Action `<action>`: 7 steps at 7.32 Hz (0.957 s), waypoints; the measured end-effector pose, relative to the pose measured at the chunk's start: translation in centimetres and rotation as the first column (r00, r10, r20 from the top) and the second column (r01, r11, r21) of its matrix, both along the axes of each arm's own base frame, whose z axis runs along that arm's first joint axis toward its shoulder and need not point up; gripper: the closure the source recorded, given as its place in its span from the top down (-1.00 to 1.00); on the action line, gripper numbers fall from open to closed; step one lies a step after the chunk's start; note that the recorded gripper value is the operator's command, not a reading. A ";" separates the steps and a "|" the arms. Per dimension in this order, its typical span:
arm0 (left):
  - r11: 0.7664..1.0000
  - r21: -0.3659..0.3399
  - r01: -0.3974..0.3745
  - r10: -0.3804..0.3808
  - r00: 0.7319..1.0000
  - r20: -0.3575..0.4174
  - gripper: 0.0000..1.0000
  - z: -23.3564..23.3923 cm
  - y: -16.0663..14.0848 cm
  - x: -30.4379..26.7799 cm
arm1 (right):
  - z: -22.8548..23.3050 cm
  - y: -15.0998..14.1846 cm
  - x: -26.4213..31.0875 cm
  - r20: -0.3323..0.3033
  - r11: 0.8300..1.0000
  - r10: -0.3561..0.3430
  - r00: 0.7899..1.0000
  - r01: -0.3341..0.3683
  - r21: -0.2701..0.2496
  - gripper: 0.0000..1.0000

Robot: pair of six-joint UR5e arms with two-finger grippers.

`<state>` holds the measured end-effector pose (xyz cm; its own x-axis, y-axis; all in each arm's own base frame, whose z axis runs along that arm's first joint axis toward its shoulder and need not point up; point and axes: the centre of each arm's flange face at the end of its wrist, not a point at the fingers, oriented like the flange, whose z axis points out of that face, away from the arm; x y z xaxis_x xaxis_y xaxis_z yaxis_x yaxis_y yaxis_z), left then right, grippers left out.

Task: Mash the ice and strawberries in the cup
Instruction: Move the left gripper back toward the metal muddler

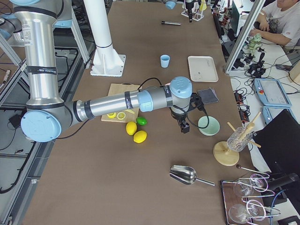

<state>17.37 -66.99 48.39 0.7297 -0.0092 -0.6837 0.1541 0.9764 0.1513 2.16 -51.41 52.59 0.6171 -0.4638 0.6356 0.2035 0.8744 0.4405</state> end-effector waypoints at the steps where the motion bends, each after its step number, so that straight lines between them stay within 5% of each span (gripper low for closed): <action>1: 0.999 -0.006 -0.037 0.037 0.999 0.016 0.73 5.0 0.3 -2.8 | 0.4 0.0 0.0 0.006 1.000 0.005 1.000 -0.005 0.021 0.98; 4: 0.998 -0.006 -0.069 0.069 0.997 0.020 0.93 13.9 3.8 -5.3 | 1.9 1.7 0.6 0.011 0.999 0.018 1.000 -0.019 0.026 0.98; 7: 0.997 0.000 -0.073 0.073 0.997 0.014 0.93 16.5 5.1 -4.9 | 2.8 3.0 1.4 0.008 0.999 0.035 0.999 -0.035 0.038 0.98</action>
<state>12.48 -61.94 64.85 0.7376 0.0442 -0.6737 0.0807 0.9849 0.1530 3.59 -48.39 55.39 0.6285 -0.4664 0.6225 0.1699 0.8633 0.4752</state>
